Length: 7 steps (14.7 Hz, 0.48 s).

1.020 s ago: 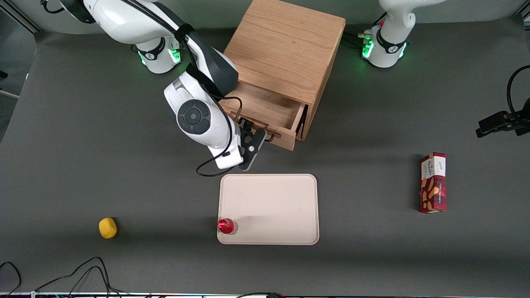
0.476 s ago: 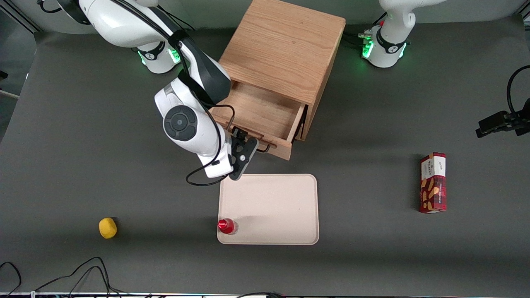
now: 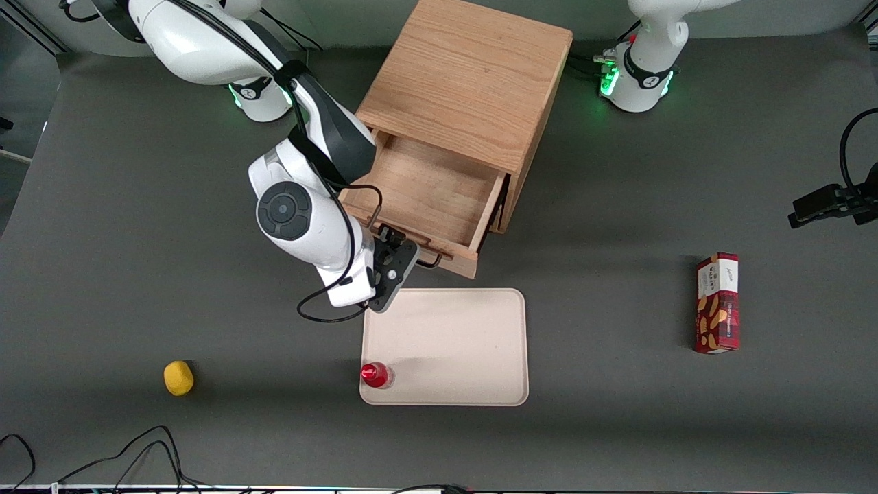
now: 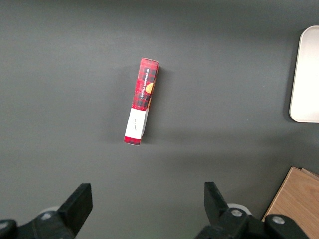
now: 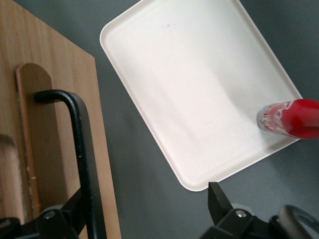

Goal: Open upper drawer
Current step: 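Pull the upper drawer outward by its handle with the right gripper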

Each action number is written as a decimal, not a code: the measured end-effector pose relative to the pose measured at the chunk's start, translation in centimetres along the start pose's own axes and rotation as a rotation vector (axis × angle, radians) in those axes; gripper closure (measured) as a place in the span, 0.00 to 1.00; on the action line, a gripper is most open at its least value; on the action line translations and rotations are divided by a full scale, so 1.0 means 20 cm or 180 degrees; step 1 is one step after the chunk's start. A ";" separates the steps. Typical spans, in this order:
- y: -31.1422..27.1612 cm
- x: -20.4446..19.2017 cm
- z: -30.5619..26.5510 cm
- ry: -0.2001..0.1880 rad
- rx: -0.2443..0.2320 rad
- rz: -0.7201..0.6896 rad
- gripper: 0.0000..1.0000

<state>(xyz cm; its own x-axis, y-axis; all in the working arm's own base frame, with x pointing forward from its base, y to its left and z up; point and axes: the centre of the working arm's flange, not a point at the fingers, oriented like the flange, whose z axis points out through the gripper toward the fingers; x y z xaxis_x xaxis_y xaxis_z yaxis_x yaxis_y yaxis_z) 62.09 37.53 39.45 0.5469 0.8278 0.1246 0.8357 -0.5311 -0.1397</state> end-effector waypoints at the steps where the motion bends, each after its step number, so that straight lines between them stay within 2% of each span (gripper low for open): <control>1: 0.02 0.00 0.00 0.0020 -0.0020 -0.0012 0.00; 7: 0.15 -0.04 -0.06 0.0088 -0.0135 -0.0022 0.00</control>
<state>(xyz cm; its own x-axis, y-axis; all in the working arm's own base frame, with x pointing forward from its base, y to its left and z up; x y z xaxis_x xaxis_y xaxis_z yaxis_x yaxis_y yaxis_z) 64.14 35.03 40.07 0.5417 0.8266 0.1527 0.8406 -0.5329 -0.0972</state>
